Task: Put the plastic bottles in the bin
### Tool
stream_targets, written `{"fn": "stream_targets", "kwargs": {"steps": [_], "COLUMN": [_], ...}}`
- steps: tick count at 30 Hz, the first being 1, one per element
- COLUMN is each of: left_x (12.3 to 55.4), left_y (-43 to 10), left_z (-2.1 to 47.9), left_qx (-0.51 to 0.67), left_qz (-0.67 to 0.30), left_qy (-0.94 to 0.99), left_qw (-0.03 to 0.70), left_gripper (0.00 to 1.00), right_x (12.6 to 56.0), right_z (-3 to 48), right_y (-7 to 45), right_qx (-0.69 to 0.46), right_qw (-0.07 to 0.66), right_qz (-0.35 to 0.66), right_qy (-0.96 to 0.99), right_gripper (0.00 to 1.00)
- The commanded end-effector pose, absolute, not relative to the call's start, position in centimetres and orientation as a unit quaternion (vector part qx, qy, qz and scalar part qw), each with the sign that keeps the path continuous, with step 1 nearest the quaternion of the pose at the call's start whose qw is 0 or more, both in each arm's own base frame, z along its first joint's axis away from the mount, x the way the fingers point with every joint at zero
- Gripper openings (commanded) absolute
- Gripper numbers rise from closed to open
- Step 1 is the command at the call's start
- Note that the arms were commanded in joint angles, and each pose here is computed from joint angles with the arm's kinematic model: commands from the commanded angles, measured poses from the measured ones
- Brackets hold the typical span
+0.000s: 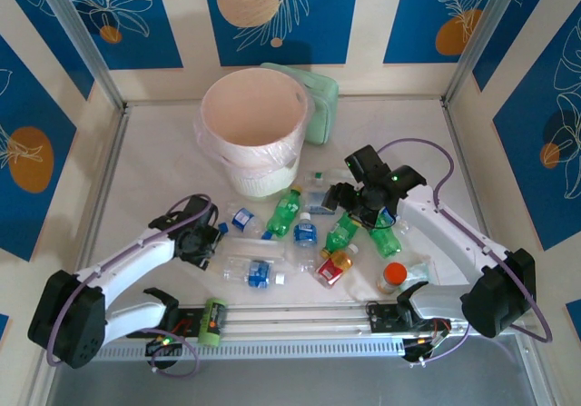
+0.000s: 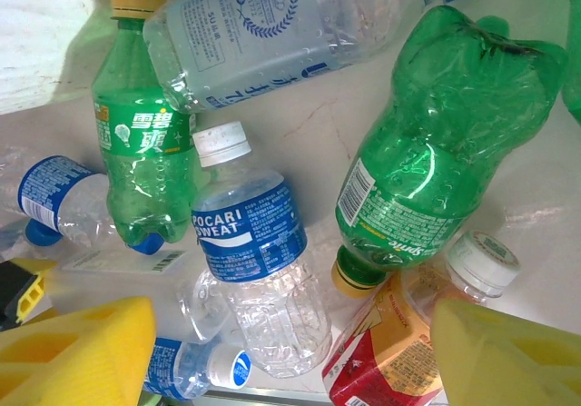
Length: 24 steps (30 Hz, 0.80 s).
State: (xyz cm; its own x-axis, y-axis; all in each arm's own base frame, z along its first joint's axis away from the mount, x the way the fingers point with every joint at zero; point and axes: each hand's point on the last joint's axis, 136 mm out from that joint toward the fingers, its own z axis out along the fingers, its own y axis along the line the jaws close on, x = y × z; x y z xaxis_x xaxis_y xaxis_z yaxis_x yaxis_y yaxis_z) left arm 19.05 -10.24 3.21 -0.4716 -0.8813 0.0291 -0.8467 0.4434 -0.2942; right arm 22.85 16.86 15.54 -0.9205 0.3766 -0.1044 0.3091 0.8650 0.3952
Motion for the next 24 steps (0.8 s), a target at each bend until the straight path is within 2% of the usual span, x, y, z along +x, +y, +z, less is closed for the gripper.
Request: {"fn": "stream_targets", "kwargs": {"steps": [1,13,24], "left_x": [19.33,19.72,19.75], "left_y": [-10.52,-10.86,-11.14], "left_z": [2.84,2.32,3.01], "left_qx": [-0.537,-0.547,-0.549], "left_qz": [-0.145,-0.153,-0.170], "left_qy": [0.829,0.821,0.816], "left_qw": [0.055,0.052,0.053], "left_gripper": [0.61,0.55,0.38], "right_x": [22.74,22.16,22.39], "right_z": [16.21,15.46,15.71], "right_y": [17.51,17.28,17.46], "right_qx": [0.173,0.178,0.175], "right_qw": [0.083,0.079,0.085], "right_qz": [0.199,0.195,0.197], "right_qy": [0.961,0.961,0.961], "right_gripper": [0.80,0.79,0.79]}}
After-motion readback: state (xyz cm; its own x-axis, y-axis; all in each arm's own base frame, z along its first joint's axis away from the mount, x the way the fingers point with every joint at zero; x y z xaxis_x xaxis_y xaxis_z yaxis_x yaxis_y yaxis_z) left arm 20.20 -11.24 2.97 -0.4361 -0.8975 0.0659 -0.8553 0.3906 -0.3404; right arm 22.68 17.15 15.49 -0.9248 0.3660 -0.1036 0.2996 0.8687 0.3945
